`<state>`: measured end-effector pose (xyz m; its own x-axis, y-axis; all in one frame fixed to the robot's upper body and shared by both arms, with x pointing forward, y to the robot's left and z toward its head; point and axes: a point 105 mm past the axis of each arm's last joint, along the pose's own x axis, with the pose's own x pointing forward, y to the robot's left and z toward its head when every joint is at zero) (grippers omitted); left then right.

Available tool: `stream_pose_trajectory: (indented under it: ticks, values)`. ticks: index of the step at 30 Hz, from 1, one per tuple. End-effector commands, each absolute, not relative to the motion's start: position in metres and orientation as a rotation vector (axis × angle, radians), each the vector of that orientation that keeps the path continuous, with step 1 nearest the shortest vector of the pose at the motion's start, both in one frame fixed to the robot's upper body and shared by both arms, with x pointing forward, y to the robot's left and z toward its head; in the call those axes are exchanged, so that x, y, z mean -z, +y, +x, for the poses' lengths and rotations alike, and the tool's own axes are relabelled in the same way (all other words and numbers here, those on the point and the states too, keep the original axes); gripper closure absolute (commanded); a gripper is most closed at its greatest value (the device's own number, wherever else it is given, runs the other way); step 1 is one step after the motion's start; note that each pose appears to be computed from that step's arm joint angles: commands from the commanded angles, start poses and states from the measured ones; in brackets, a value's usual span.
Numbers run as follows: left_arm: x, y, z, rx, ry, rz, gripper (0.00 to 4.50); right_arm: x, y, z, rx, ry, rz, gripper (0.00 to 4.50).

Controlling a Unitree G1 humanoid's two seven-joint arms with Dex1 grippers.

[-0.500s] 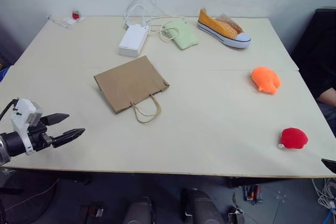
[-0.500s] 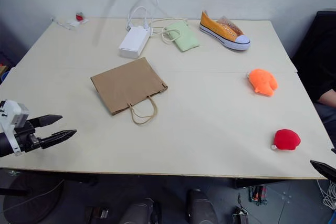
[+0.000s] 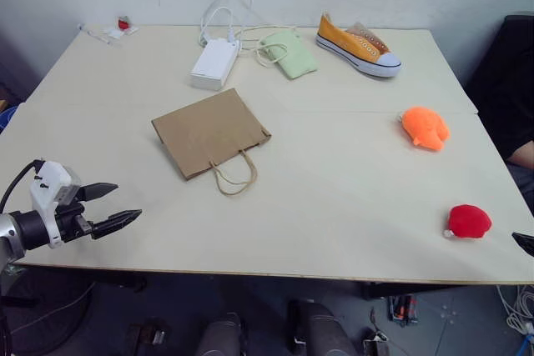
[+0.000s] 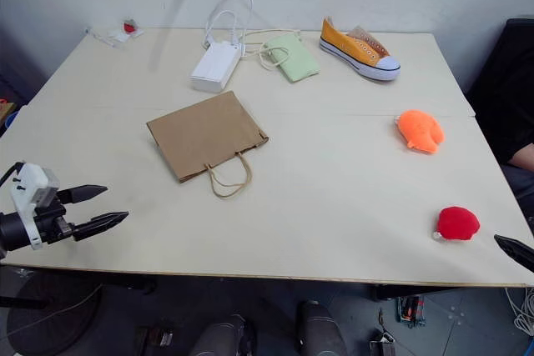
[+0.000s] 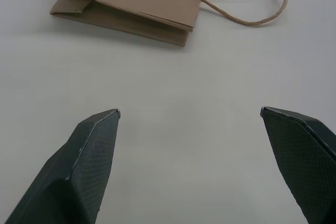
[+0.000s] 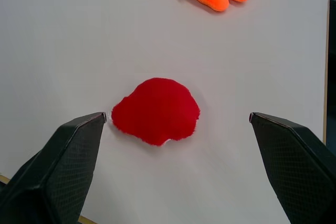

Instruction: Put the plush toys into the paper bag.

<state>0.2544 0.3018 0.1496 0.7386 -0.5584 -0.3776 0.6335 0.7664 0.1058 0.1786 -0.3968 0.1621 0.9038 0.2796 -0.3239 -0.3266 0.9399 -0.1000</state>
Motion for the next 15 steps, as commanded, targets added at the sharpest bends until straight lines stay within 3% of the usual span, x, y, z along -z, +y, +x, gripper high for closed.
stream_pose_trajectory:
  ticks: [1, 4, 8, 15]
  values:
    - [-0.161, 0.303, 0.258, 0.645, 0.279, 0.286, 0.0, -0.17, -0.405, 0.181, -0.272, 0.292, -0.221, 0.01]
    - [-0.16, 0.304, 0.261, 0.64, 0.272, 0.303, 0.0, -0.17, -0.407, 0.184, -0.261, 0.278, -0.23, 0.01]
    - [-0.175, 0.274, 0.27, 0.784, 0.216, 0.375, 0.0, -0.183, -0.384, 0.188, -0.349, 0.239, -0.205, 0.01]
    - [-0.183, 0.214, 0.304, 1.019, 0.14, 0.614, 0.0, -0.203, -0.278, 0.188, -0.711, 0.226, -0.163, 0.01]
